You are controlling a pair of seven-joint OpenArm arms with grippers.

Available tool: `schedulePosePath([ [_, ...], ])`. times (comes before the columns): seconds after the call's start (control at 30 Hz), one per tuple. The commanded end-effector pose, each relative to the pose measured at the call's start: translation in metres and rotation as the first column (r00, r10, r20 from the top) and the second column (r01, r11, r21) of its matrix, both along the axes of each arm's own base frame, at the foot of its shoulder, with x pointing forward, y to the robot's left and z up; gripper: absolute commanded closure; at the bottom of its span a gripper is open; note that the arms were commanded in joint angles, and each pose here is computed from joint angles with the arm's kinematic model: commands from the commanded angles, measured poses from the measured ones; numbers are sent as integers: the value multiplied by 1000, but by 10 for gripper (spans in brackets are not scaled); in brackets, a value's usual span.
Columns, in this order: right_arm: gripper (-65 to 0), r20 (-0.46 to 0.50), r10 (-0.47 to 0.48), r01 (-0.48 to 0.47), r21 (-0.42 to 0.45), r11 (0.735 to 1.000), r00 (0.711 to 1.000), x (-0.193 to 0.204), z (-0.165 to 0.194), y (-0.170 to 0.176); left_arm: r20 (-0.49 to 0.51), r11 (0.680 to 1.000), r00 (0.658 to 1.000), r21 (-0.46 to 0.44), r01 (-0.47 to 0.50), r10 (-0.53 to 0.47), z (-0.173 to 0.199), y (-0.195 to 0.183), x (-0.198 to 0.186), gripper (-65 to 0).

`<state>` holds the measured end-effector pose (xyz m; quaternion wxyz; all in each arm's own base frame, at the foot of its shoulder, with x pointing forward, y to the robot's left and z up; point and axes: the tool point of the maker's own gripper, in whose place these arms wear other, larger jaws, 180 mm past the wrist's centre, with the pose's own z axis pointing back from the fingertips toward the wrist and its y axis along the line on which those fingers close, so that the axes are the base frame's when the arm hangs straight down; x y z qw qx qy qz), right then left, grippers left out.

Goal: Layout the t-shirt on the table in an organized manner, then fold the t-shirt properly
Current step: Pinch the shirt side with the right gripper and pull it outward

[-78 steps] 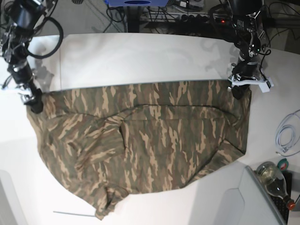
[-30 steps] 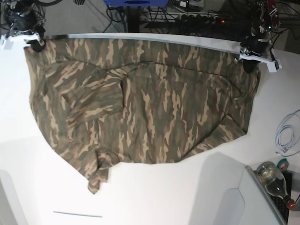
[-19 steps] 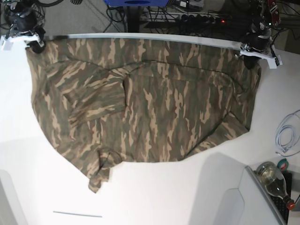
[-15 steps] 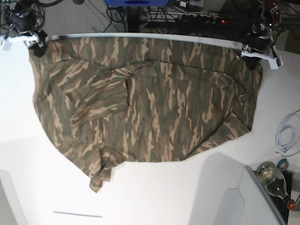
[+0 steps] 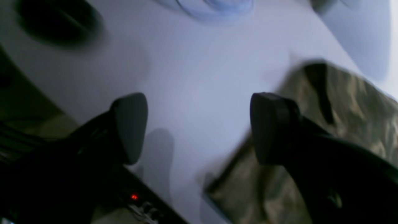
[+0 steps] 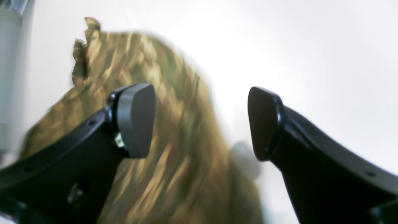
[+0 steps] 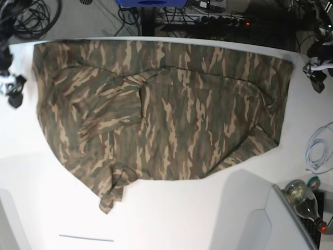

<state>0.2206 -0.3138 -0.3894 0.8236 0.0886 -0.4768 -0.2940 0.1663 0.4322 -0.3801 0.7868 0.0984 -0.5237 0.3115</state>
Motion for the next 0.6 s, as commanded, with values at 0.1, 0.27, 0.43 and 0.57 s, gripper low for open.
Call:
schedulePosePath([
  [0.1, -426, -43, 149, -153, -107, 983, 988, 81, -2, -5, 33, 995, 998, 80, 51, -54, 30, 13, 14, -479],
  [0.27, -426, -183, 242, -259, -80, 962, 953, 138, -40, -2, 31, 995, 998, 85, 44, -47, 32, 17, 11, -148],
  [0.43, -426, -175, 288, -306, -84, 948, 941, 158, -57, 13, 11, 996, 999, 79, 48, -49, 26, 15, 5, 0],
  [0.57, -426, -216, 323, -340, -46, 939, 921, 154, -83, 30, 9, 996, 999, 81, 48, -49, 27, 16, 5, 0],
])
